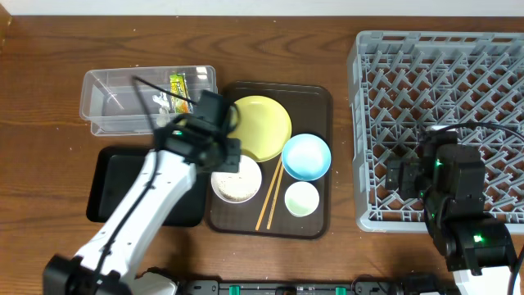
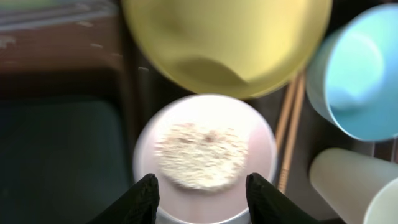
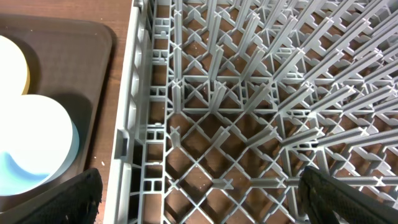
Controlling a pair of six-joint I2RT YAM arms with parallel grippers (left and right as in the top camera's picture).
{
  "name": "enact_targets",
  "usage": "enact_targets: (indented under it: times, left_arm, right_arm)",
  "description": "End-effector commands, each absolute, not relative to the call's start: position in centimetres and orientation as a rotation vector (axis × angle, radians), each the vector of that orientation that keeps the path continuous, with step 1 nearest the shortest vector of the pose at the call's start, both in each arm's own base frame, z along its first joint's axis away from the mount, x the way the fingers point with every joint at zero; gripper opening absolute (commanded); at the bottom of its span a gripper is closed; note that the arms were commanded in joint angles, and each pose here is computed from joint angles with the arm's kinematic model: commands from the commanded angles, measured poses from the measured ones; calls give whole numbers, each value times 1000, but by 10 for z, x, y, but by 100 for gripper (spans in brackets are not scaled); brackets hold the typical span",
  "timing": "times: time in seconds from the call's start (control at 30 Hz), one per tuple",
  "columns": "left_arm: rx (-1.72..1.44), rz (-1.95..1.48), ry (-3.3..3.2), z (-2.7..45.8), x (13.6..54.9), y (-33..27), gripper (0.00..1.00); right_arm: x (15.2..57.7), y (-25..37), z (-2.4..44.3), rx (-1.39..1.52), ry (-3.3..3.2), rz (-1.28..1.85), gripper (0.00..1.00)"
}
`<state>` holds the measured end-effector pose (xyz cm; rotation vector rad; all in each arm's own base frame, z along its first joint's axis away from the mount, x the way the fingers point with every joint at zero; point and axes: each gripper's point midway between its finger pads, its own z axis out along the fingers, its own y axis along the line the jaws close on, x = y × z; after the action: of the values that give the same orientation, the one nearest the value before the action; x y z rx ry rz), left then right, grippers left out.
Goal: Sort waste into correct bins and load items into the dishwasher rack
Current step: 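Grasp the rim of the white rice bowl with the left gripper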
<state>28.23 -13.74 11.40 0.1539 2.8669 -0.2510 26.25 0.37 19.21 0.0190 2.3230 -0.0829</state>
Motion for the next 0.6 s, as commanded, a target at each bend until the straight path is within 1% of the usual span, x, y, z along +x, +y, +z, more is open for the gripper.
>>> enact_targets:
  times: [0.0, 0.2, 0.57]
  left_arm:
    - [134, -258, 2930, 96, 275, -156, 49]
    - [89, -232, 3016, 68, 265, -175, 48]
    - [180, -177, 3089, 32, 256, -193, 48]
  right_arm:
    - [264, 1, 201, 25, 2304, -86, 99]
    - [264, 1, 201, 25, 2303, -86, 99]
    - [264, 1, 201, 25, 2303, -86, 99]
